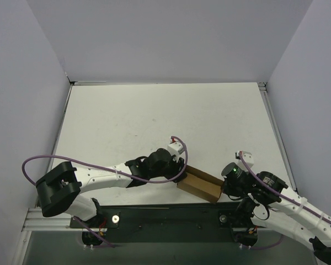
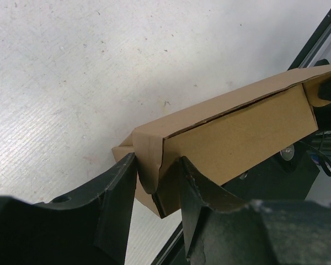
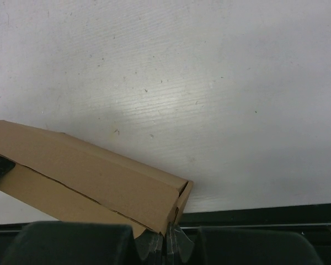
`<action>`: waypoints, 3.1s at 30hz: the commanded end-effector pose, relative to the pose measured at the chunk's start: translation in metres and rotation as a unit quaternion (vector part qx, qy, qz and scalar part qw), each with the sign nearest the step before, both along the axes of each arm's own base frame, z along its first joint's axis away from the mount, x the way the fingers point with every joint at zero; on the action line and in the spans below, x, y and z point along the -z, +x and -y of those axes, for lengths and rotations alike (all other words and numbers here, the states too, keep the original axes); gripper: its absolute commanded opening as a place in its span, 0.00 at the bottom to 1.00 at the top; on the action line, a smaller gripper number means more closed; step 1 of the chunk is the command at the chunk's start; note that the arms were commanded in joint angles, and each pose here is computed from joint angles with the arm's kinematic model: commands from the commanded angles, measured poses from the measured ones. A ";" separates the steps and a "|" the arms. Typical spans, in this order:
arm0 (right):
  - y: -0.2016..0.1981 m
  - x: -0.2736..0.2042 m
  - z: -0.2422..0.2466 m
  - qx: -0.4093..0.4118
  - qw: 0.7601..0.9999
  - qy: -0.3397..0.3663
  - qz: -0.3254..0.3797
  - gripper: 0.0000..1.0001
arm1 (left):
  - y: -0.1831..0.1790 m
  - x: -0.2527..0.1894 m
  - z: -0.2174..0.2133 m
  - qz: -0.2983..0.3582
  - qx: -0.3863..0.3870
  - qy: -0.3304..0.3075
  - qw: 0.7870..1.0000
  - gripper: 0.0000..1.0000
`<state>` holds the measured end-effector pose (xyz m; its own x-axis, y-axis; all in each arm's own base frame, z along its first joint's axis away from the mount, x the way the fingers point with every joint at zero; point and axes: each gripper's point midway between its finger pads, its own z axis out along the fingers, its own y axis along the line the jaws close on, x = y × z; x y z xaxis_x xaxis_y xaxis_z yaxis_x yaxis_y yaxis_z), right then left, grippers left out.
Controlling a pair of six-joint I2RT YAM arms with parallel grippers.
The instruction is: Fold the paper box
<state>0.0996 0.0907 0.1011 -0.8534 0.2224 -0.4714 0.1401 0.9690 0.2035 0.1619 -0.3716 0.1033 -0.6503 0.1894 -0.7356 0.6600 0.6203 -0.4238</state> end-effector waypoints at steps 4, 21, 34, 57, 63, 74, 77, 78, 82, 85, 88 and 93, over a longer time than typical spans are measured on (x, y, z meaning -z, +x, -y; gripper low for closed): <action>0.002 0.008 -0.013 0.000 1.000 0.017 -0.003 0.00 | -0.007 0.005 0.001 -0.009 0.009 0.016 1.000 0.45; -0.011 0.023 0.002 -0.014 0.999 -0.033 -0.030 0.00 | -0.001 -0.009 -0.001 0.005 -0.006 0.009 1.000 0.45; -0.006 0.019 0.001 -0.020 0.998 -0.057 -0.001 0.00 | 0.001 -0.059 -0.003 0.051 0.002 -0.043 0.998 0.69; -0.004 0.011 -0.004 -0.031 0.997 -0.064 0.008 0.00 | -0.015 -0.041 -0.035 0.061 0.029 0.010 0.998 0.67; -0.004 0.011 -0.003 -0.030 0.997 -0.067 0.009 0.00 | -0.013 -0.035 -0.033 0.057 0.026 0.020 0.998 0.52; -0.003 0.013 -0.001 -0.031 0.996 -0.078 0.014 0.00 | -0.015 -0.039 -0.024 0.019 -0.001 0.021 1.000 0.04; -0.002 0.014 -0.001 -0.032 0.996 -0.084 0.017 0.00 | -0.014 -0.046 -0.020 0.000 -0.017 0.019 1.000 0.04; -0.003 0.016 0.000 -0.032 0.995 -0.090 0.015 0.00 | -0.014 -0.046 -0.019 -0.005 -0.020 0.020 1.000 0.04; 0.000 0.014 0.000 -0.031 0.994 -0.099 0.028 0.00 | -0.015 -0.053 -0.012 -0.024 -0.028 0.009 0.999 0.04; 0.001 0.013 0.000 -0.033 0.993 -0.109 0.036 0.00 | -0.015 -0.057 -0.007 -0.032 -0.030 0.001 0.999 0.04; 0.003 0.012 0.003 -0.032 0.990 -0.129 0.048 0.00 | -0.011 -0.065 -0.002 -0.026 -0.032 -0.013 0.999 0.03; 0.009 -0.001 -0.005 -0.034 0.990 -0.118 0.074 0.00 | -0.004 -0.069 -0.001 0.005 -0.028 -0.015 0.999 0.00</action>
